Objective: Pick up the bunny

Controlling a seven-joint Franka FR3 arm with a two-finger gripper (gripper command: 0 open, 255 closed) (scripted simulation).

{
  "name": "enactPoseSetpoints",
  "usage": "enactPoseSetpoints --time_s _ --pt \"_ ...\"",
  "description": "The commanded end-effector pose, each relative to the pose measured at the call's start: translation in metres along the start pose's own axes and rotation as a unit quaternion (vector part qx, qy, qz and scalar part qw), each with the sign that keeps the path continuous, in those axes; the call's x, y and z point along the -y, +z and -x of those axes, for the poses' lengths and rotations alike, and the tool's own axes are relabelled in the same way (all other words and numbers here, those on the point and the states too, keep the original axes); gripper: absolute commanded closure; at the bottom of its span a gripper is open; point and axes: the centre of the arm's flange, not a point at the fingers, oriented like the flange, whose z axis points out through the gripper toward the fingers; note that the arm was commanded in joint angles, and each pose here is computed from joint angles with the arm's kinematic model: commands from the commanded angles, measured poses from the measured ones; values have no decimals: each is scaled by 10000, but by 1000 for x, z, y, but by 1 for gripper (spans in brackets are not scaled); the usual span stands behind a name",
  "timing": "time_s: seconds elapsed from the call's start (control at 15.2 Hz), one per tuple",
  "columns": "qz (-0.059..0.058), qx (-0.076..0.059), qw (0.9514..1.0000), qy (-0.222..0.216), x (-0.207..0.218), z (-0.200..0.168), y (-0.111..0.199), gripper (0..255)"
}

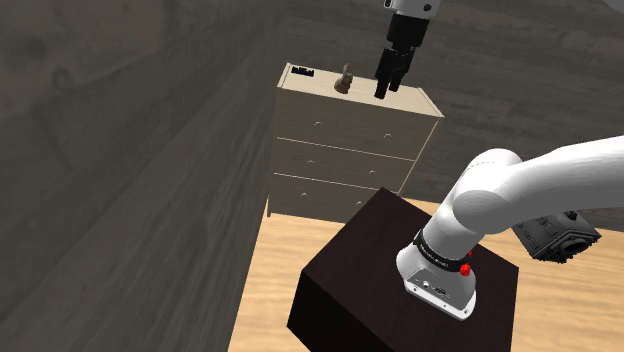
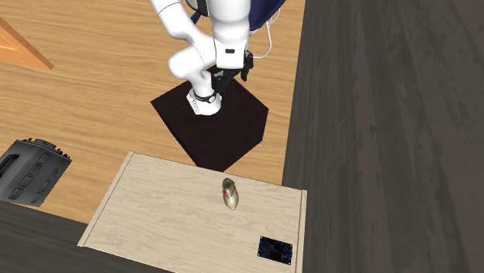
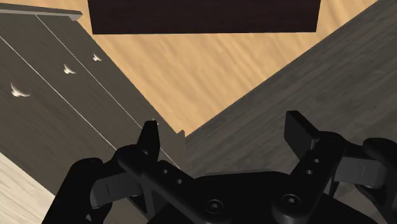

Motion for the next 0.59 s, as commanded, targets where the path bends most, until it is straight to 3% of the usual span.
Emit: enactPoseSetpoints --time_s 0.0,0.53 --pt "0 0 10000 0 0 0 0 0" --pt "85 -386 9975 593 -61 -71 7 0"
